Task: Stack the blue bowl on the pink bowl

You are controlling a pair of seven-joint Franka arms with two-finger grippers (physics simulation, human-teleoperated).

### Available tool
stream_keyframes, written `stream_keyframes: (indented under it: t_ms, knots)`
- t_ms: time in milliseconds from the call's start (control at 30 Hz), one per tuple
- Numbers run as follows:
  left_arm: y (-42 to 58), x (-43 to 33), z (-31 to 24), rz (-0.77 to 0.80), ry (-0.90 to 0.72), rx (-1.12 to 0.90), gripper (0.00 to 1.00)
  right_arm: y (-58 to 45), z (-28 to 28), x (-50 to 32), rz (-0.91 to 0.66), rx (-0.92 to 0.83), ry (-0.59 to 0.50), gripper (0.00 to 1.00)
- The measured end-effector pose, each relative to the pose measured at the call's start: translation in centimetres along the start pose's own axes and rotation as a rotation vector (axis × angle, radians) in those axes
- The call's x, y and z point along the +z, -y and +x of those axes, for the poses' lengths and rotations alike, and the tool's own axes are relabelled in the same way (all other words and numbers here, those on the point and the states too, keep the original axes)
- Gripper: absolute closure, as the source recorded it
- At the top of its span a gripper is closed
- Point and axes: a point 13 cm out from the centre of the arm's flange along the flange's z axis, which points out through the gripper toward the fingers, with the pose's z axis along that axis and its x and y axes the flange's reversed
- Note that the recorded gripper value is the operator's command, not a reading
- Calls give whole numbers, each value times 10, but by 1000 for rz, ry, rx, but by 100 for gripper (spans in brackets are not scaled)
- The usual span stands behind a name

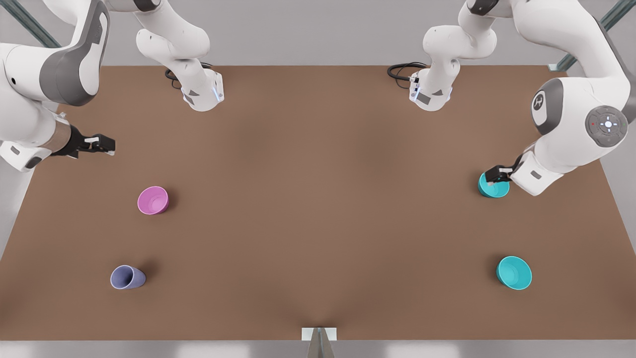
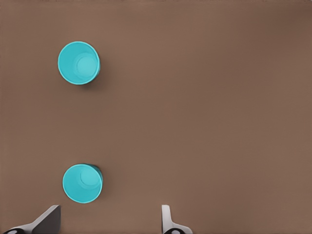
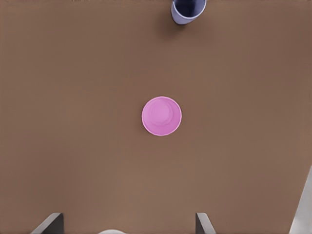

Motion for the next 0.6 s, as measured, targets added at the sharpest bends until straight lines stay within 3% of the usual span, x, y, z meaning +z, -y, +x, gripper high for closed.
stream_keyframes:
  t_ms: [100, 333, 600]
  knots:
    - [-1, 2, -1, -1, -3, -8, 0, 1, -6, 8, 0, -7, -13, 0]
    - [-14, 3, -5, -3, 0, -40, 0, 45, -30, 199, -94, 49, -331, 0]
    - [-9, 1, -2, -3, -6, -40, 0, 72, 4, 359, -225, 173, -305, 0]
